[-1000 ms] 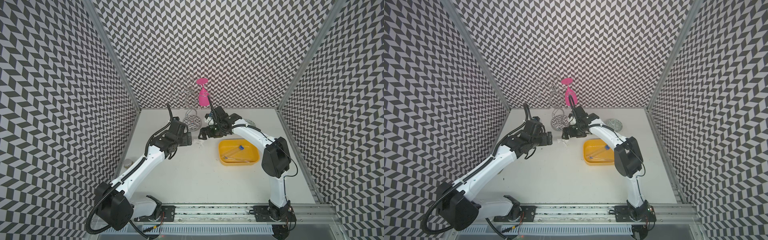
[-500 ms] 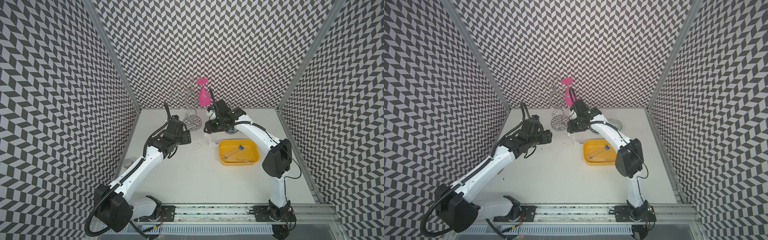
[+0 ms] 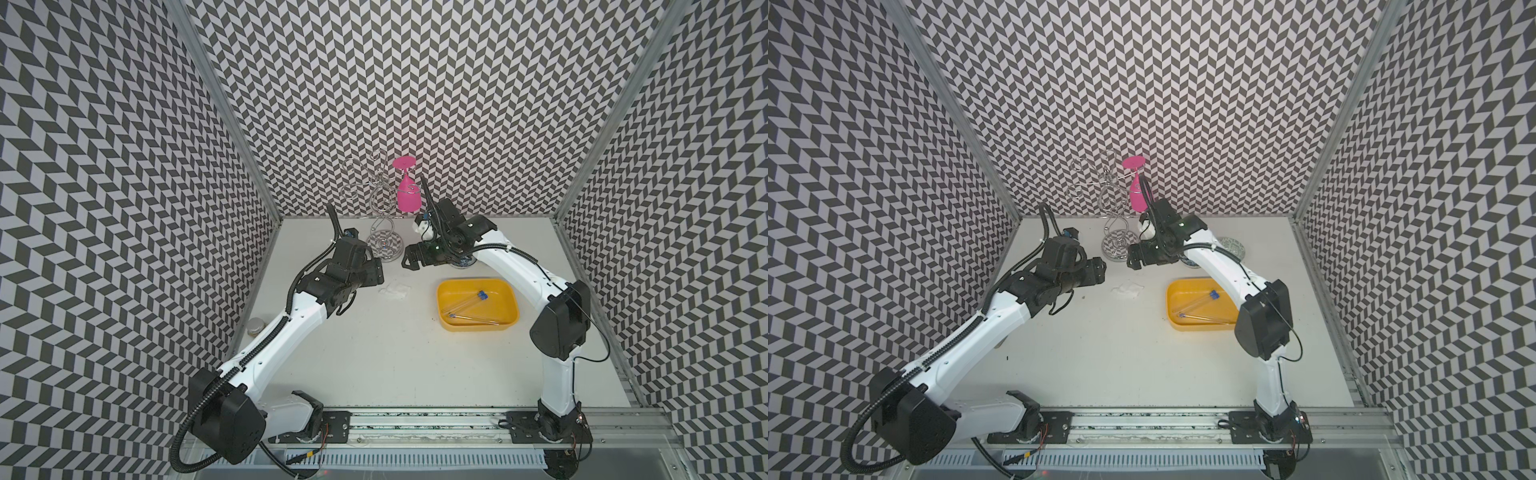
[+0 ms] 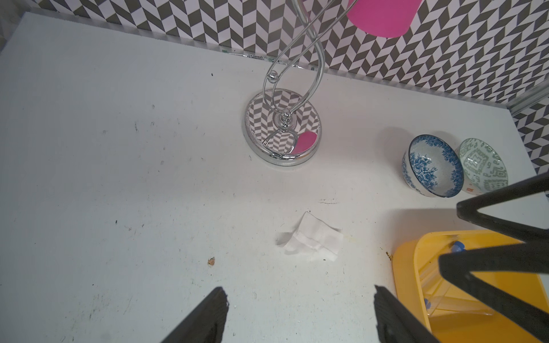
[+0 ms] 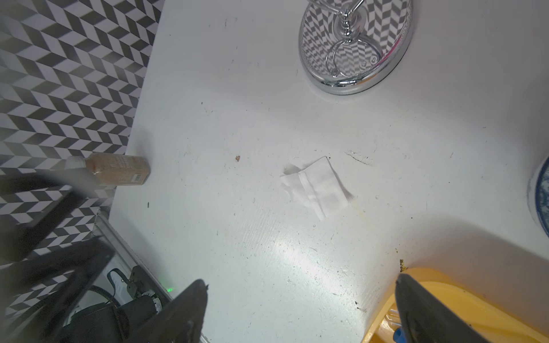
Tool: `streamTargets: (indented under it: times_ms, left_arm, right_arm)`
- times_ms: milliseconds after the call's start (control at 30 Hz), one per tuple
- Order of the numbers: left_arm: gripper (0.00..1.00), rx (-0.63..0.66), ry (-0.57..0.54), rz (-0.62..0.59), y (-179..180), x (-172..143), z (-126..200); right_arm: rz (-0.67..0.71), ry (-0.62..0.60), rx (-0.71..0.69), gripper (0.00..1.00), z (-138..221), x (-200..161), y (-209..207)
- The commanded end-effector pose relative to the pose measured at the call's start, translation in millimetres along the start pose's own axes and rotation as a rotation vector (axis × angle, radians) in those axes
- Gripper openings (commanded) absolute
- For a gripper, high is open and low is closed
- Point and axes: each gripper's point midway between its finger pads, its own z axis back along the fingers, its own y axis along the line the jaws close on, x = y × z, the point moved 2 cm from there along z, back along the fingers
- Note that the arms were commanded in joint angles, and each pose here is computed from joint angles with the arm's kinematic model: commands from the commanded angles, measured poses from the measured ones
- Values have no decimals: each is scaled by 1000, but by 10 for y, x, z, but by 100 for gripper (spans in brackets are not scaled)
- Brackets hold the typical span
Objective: Wipe the exteriors of test tubes
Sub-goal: Place the cleaning item at the center of the board, then reset both arms
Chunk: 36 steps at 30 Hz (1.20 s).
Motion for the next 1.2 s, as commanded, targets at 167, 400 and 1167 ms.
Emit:
streamTargets:
  times_ms: [167, 400, 1167]
  left_arm:
    - [76, -38, -33, 47, -3, 94, -51]
    - [86, 89, -247, 158, 783, 298, -178]
    - [100, 216, -768, -120, 1787, -239, -212]
  right_arm:
    - [-196, -171, -123, 97, 563, 90, -975]
    - [-468, -574, -480, 100, 1308, -287, -2835]
    - [31, -1048, -524, 100, 1108, -1152, -2823]
